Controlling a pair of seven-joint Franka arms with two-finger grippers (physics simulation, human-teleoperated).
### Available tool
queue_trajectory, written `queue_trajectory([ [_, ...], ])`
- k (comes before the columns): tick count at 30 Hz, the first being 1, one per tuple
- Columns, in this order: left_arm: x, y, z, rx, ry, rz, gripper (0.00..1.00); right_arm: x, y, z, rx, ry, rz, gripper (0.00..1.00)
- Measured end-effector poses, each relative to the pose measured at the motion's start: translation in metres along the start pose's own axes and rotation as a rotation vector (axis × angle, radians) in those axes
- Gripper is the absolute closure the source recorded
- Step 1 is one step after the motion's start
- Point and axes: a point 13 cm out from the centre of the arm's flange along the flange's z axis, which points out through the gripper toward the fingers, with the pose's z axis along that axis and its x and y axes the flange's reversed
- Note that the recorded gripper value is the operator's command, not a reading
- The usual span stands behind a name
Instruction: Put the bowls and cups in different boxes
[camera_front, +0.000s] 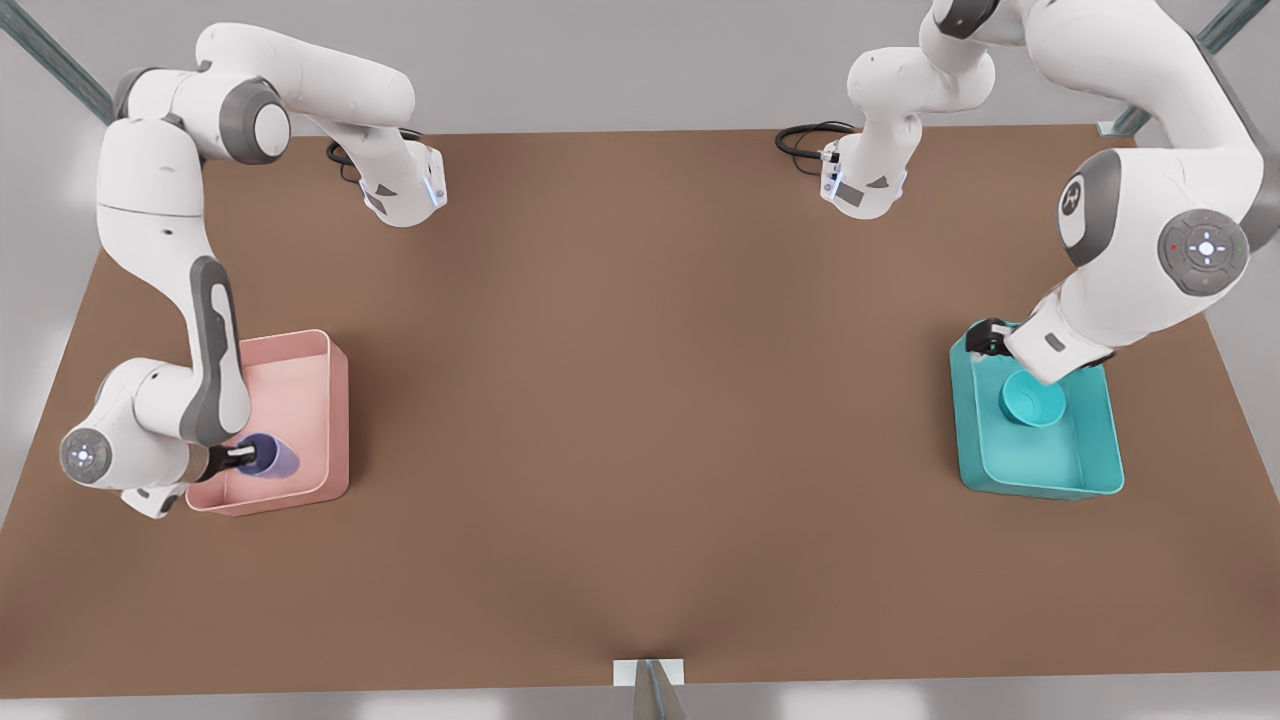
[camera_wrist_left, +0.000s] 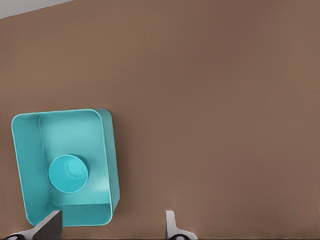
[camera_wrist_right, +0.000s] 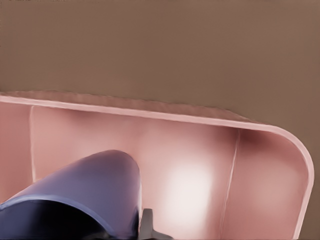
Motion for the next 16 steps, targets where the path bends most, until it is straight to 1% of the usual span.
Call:
queue_trajectory([
  [3,0.014,0.002,0.006,-0.003,0.061,-0.024,0.0,-0.004,-0.005,-0.001,0.024,-0.014,-0.029,0.0],
  [5,0.021,0.004,0.008,-0.003,0.087,-0.04,0.0,-0.004,-0.008,-0.023,0.042,-0.029,-0.04,0.0],
  [7,0.025,0.005,0.01,-0.004,0.107,-0.054,0.0,-0.002,0.004,-0.084,0.051,-0.066,-0.06,0.0],
  [10,0.029,0.004,0.01,-0.006,0.124,-0.066,0.0,0.01,0.044,-0.211,0.07,-0.114,-0.101,0.0],
  [13,0.032,0.002,0.011,-0.006,0.134,-0.075,0.0,0.017,0.151,-0.304,0.129,-0.088,-0.191,0.0],
  [14,0.032,0.001,0.011,-0.006,0.136,-0.079,0.0,0.036,0.177,-0.323,0.141,-0.072,-0.199,0.0],
  [16,0.033,0.001,0.01,0.0,0.136,-0.086,0.0,0.075,0.207,-0.328,0.124,-0.026,-0.178,0.0],
])
